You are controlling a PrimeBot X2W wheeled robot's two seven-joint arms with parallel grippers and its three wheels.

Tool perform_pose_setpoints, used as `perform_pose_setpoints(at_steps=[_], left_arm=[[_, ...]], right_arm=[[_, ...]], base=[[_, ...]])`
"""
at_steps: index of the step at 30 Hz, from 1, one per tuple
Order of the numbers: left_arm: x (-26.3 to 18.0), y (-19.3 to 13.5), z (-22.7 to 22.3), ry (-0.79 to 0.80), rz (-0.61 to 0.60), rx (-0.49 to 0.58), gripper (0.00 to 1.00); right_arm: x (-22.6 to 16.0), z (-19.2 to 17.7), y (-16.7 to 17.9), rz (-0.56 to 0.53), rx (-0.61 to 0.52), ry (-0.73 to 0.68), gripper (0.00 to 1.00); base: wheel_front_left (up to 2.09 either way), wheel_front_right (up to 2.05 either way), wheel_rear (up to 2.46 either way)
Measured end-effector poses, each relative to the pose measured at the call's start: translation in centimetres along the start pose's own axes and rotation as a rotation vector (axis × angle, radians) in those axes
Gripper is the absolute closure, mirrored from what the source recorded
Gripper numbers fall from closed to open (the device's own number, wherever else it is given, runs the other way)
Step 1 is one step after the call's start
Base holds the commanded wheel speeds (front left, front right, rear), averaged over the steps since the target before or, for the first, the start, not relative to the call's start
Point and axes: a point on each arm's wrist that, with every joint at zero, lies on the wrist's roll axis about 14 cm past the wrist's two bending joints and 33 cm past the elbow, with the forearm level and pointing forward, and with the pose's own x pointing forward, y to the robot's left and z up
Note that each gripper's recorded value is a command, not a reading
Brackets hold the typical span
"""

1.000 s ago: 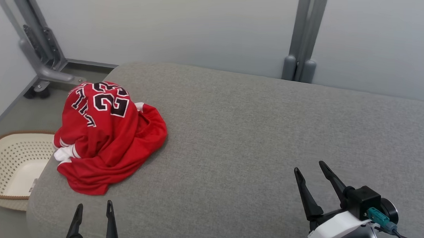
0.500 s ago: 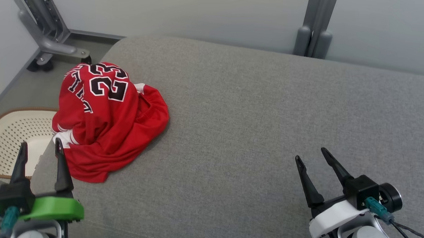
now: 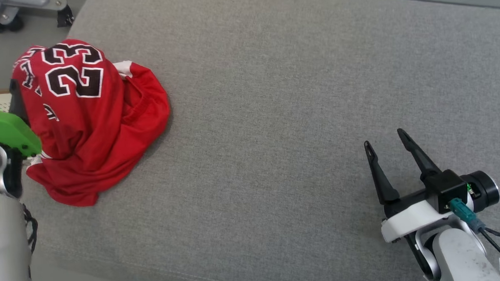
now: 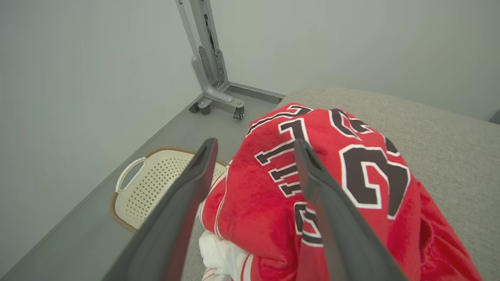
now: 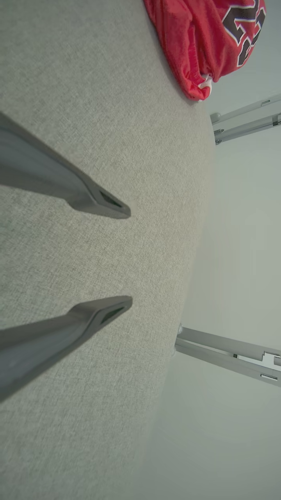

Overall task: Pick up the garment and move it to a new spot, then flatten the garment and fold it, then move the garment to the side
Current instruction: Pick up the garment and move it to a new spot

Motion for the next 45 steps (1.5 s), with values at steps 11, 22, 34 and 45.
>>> perform_pose_setpoints(at_steps=[11, 22, 34, 45], left_arm=[[4.6, 0.1, -8.8, 0.352, 0.061, -0.051, 0.00], [6.8, -2.5, -9.6, 0.231, 0.002, 0.024, 1.00], [5.6, -7.1, 10.4, -0.380, -0.217, 0.260, 1.00], [-4.1, -17.5, 26.1, -0.769, -0.509, 0.297, 1.00]], right_arm=[[1.7, -4.1, -3.9, -0.053, 0.007, 0.052, 0.00], [1.2, -5.6, -5.5, -0.105, 0.023, 0.079, 0.00], [0.2, -1.8, -2.9, -0.108, 0.070, 0.021, 0.00], [-4.9, 2.2, -3.9, -0.222, 0.095, -0.044, 0.00]], base=[[0.00, 0.00, 0.00], [0.00, 0.00, 0.00], [0.00, 0.00, 0.00], [0.00, 0.00, 0.00]])
